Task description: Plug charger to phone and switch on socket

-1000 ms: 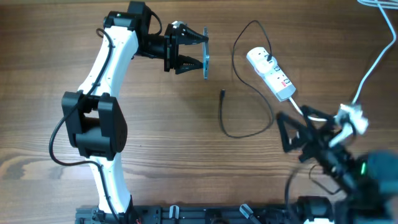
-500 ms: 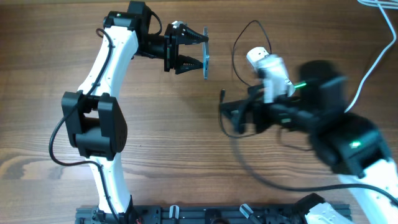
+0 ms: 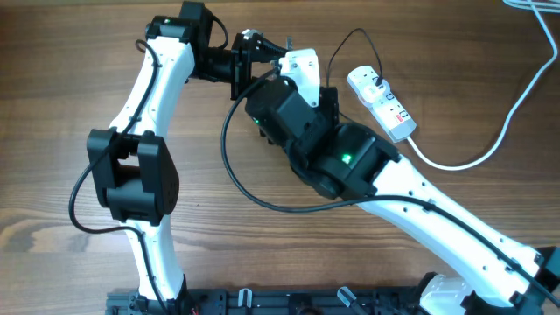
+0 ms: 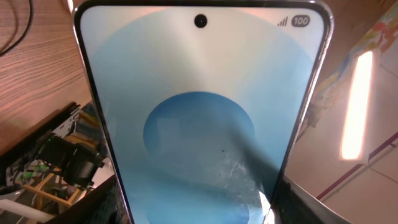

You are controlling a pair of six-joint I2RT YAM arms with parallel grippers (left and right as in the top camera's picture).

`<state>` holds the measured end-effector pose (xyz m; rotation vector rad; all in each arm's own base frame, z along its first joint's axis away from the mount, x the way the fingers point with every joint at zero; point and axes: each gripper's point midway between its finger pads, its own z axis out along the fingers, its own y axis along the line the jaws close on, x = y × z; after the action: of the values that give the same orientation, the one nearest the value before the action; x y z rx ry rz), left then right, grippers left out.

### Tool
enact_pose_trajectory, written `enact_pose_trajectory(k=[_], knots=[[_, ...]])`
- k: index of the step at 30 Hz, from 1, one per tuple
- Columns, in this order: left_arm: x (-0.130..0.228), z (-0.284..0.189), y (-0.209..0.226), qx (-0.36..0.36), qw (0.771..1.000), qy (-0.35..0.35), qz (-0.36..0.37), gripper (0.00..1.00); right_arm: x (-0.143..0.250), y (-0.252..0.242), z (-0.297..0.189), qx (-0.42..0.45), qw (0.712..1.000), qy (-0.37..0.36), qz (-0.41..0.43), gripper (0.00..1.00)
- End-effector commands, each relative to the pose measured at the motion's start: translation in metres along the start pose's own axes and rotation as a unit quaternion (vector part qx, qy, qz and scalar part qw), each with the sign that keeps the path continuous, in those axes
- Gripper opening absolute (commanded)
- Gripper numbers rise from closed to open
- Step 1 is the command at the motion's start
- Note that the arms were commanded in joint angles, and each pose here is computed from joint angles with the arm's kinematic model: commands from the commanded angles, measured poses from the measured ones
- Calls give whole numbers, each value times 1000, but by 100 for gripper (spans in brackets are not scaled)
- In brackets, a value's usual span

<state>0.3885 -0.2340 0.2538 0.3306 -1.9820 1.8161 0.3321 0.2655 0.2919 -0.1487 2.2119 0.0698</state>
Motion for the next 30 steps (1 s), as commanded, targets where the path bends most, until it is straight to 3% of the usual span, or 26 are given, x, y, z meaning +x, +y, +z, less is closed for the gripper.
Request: enact_pose_trajectory(k=[1, 7, 13, 30], knots=[[17, -5, -26, 25, 999, 9, 37, 62, -12, 8, 1, -12, 1000, -12, 23, 71], [17, -5, -26, 25, 999, 9, 38, 62, -7, 11, 6, -16, 1000, -2, 22, 61], [17, -5, -26, 25, 999, 9, 38, 62, -9, 7, 9, -13, 999, -2, 31, 38], [18, -5, -26, 26, 999, 10, 37, 62, -22, 4, 12, -13, 998, -25, 62, 34]])
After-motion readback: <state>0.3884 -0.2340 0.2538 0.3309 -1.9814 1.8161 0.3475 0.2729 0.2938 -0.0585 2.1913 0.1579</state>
